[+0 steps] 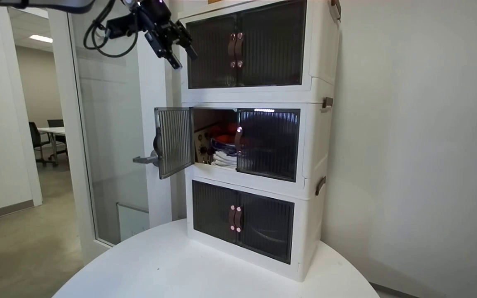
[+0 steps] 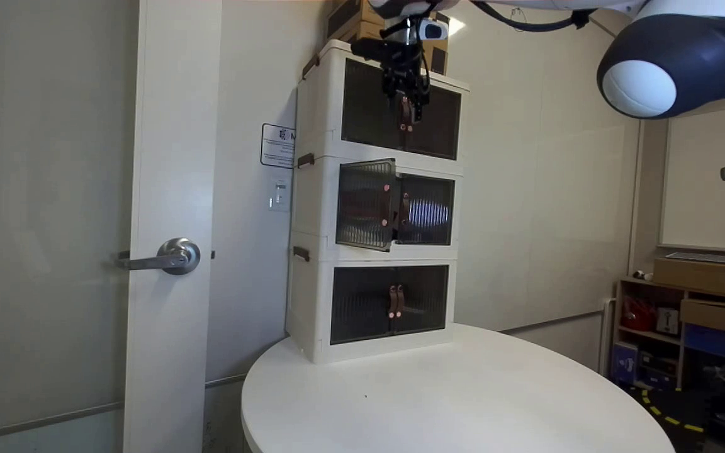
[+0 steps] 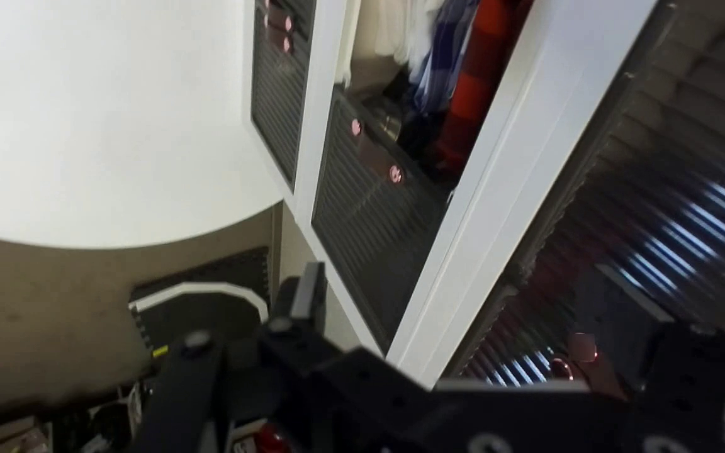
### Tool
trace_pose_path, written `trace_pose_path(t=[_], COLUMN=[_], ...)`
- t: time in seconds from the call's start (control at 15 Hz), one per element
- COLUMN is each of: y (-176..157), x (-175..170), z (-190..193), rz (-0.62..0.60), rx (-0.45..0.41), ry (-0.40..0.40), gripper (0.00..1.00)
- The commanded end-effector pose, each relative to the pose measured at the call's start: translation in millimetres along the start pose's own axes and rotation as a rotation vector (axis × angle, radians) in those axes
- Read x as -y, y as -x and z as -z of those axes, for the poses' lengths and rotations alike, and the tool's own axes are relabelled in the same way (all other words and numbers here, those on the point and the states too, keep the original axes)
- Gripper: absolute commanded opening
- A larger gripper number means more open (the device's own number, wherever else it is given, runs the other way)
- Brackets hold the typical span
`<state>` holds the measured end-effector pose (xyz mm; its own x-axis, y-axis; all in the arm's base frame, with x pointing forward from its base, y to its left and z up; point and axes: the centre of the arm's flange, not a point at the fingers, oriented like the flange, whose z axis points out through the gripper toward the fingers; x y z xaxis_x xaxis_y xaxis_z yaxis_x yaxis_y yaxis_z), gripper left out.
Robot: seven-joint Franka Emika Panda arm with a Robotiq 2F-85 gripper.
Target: Open the middle shelf compartment
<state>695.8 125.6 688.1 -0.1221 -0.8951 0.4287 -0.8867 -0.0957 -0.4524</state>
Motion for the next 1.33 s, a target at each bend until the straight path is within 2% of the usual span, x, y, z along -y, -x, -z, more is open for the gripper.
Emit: trace_pose_path(t=[0.0,0.07,0.27,0.53,0.8,1.0,1.27], y=[-15,-19,-38,-52,-34,-18,14], x=[-15,-18,-19,-13,-27,-50,-84], z=[-50,-61,-88,-111,-133,-159,-198], rz=[0.157,0.193,0.327,0.489,0.607,0.682,0.878], rx=[-0.123,-0.156,-0.185,-0.217,-0.158,-0.066,0.030], ry=[0.003,-0.006,-0.087,-0.232,-0.357,-0.378,-0.381], gripper=[1.00,1.00,1.00,1.00,1.00,1.00,1.00])
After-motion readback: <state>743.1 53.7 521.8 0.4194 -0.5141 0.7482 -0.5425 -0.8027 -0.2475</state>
